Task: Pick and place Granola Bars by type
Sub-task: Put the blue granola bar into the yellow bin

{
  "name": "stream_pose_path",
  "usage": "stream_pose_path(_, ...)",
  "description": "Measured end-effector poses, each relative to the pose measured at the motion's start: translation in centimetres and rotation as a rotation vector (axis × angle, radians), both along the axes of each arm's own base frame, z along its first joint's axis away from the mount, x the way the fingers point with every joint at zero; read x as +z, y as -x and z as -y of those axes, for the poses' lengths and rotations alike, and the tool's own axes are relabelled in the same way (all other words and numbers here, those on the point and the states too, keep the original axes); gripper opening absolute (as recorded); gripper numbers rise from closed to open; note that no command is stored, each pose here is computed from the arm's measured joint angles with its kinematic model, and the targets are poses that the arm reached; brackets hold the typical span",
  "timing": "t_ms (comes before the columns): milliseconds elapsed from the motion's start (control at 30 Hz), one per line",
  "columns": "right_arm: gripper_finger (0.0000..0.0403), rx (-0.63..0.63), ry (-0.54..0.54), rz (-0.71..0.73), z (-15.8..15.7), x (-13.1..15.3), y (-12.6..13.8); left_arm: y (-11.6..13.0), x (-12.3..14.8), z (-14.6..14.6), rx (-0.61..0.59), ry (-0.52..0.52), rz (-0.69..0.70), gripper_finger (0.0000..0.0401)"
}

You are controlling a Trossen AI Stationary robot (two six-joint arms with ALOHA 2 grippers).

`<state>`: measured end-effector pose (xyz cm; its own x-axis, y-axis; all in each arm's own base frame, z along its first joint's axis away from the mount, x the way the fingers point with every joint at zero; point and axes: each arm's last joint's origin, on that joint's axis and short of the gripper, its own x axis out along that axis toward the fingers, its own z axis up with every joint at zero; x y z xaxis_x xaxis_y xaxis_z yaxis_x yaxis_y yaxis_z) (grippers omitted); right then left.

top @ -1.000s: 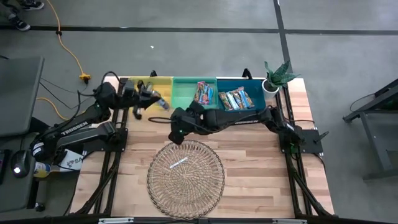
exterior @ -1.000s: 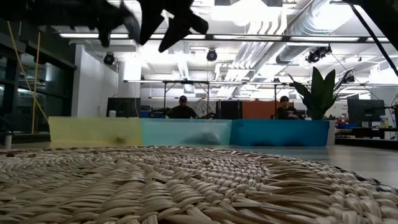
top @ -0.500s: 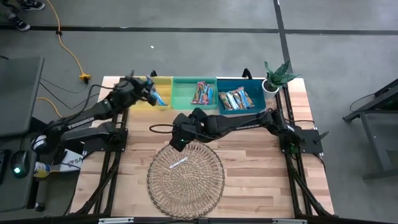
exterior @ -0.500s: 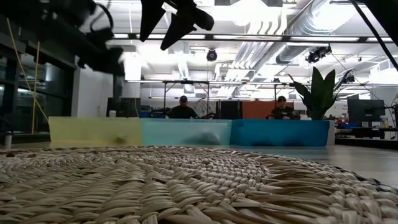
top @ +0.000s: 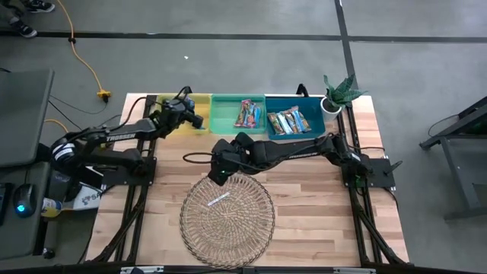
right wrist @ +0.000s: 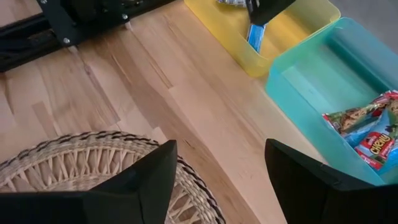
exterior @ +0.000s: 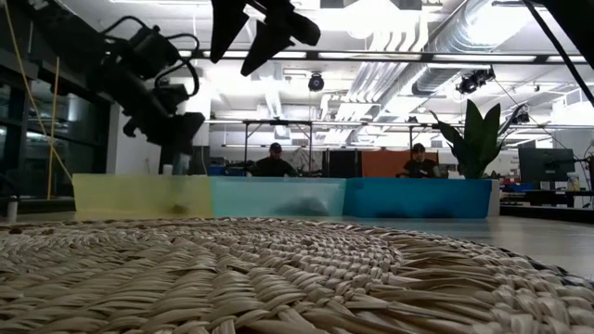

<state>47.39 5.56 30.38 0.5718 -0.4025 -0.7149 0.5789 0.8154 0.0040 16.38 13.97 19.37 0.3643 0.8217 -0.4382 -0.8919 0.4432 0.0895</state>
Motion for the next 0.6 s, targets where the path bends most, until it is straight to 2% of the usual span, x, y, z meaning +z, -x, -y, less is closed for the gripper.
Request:
stream_pose_path(133,0.0227,0.002,0.0,-0.019,0.01,-0.1,0.14,-0.26,-0.66,-0.25,0.043,0.04,0.036,0.0062)
stream_pose_path(300,0.0227,0.002,0.001,-0.031,0.02,-0.17,0.24,-0.42,-1.1,-0.33,0.039,0.063,0.031,0.0062)
stream_pose_path(600,0.0227,0.002,0.001,-0.036,0.03,-0.2,0.27,-0.37,-0.85,-0.49,0.083,0.017,0.024,0.0063)
